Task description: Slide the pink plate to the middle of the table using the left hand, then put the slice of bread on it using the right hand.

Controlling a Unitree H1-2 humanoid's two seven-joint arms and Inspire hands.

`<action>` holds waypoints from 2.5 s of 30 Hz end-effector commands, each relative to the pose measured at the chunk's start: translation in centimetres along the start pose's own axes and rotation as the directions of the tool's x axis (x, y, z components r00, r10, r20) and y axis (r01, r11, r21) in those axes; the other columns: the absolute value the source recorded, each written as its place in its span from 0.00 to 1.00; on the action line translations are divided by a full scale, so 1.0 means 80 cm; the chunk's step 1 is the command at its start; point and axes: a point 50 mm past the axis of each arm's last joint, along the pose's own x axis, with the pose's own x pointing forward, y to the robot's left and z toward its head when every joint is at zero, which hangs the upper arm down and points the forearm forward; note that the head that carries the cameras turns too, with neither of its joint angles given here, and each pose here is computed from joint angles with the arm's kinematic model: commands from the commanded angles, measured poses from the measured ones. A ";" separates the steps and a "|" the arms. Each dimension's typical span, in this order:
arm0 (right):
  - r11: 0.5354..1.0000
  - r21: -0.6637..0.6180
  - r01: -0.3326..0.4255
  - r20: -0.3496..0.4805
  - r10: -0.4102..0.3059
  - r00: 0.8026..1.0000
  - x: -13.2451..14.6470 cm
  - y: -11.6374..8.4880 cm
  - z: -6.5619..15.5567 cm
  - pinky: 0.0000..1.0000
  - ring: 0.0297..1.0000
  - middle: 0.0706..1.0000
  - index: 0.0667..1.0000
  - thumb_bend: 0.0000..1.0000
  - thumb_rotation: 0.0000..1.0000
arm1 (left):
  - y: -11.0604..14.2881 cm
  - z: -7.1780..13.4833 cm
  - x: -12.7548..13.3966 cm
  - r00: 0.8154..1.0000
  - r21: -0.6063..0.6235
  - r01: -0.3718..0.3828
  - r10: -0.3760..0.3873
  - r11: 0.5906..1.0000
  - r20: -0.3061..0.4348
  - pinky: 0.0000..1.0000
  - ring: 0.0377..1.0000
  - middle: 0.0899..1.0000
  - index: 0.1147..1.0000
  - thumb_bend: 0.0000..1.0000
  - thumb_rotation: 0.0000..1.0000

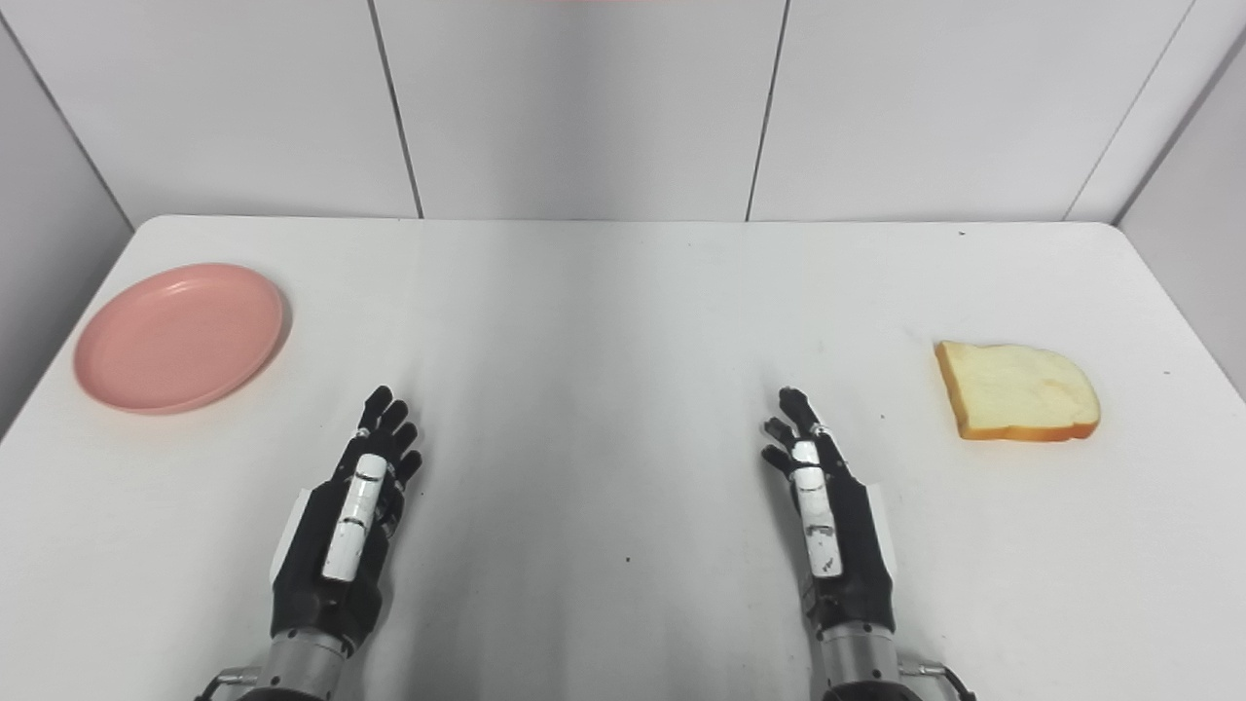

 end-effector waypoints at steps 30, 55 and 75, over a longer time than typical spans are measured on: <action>1.000 0.025 -0.011 0.133 0.007 0.991 -0.023 -0.002 -0.002 0.86 0.86 0.90 0.87 0.84 0.94 | 0.000 0.009 -0.001 0.998 -0.007 -0.005 0.005 1.000 0.065 1.00 1.00 0.99 0.96 0.60 0.75; 1.000 0.021 -0.020 0.096 0.018 0.995 -0.015 -0.051 -0.024 0.90 0.89 0.93 0.90 0.79 0.97 | -0.042 -0.027 0.015 0.997 -0.009 0.008 -0.008 1.000 0.077 1.00 1.00 1.00 0.97 0.56 0.77; 0.999 0.032 -0.012 0.043 0.010 0.999 -0.004 -0.070 -0.056 1.00 0.95 0.97 0.94 0.83 1.00 | -0.056 -0.084 0.028 0.997 0.014 -0.014 0.013 1.000 0.073 0.98 0.99 0.98 0.93 0.63 0.72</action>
